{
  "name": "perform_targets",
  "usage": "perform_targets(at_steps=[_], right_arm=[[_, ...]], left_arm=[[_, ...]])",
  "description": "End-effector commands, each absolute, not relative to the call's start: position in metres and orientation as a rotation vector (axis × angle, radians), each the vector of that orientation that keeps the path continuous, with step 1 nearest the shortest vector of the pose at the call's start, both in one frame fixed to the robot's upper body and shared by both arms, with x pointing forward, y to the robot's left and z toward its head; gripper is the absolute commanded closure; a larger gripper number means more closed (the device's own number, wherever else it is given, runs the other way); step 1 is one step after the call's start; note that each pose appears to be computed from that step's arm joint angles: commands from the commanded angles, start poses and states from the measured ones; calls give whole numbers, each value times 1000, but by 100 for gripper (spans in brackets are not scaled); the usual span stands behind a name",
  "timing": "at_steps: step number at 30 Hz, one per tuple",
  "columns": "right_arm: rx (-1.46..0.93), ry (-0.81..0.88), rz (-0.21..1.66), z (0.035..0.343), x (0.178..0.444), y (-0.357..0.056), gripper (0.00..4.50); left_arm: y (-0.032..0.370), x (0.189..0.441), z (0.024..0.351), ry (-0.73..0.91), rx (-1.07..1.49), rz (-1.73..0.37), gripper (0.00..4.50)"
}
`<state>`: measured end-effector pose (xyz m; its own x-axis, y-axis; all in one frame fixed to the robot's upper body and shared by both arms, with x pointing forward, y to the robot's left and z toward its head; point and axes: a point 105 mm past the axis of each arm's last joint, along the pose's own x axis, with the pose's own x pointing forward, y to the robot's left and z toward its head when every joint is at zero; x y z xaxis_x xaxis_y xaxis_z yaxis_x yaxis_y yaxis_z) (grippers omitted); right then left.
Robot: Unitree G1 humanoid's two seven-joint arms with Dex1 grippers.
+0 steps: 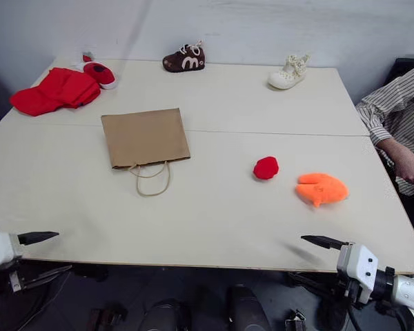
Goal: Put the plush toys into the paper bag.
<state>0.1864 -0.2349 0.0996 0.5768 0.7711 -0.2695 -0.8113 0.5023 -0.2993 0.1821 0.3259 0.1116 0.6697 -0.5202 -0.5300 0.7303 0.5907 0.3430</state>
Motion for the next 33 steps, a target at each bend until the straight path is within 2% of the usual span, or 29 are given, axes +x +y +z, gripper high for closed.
perform_targets(at_steps=[1,5,6,10,14,17,22,25,29,31,33], right_arm=[[-420,47,949,110,190,-227,4],[-318,-171,873,146,212,-200,4],[-291,-203,866,153,218,-192,4],[-250,-293,869,172,231,-163,4],[-241,-327,880,177,238,-146,4],[-242,-339,876,180,243,-142,0],[-264,-330,862,179,243,-144,0],[-270,-302,844,175,241,-151,0],[-271,-292,843,173,237,-154,0],[-262,-291,865,173,235,-150,0],[-234,-305,891,177,234,-144,39]], left_arm=[[320,192,125,332,560,-747,0],[294,226,143,267,452,-789,0],[285,243,150,229,439,-780,0],[249,302,167,121,525,-749,0],[225,338,160,92,635,-766,0],[208,352,153,74,708,-836,62],[199,366,163,30,749,-871,216],[177,353,173,12,644,-1044,313],[164,347,180,19,662,-1138,442],[151,344,194,-9,592,-1182,447],[130,335,217,-65,481,-1264,450]])
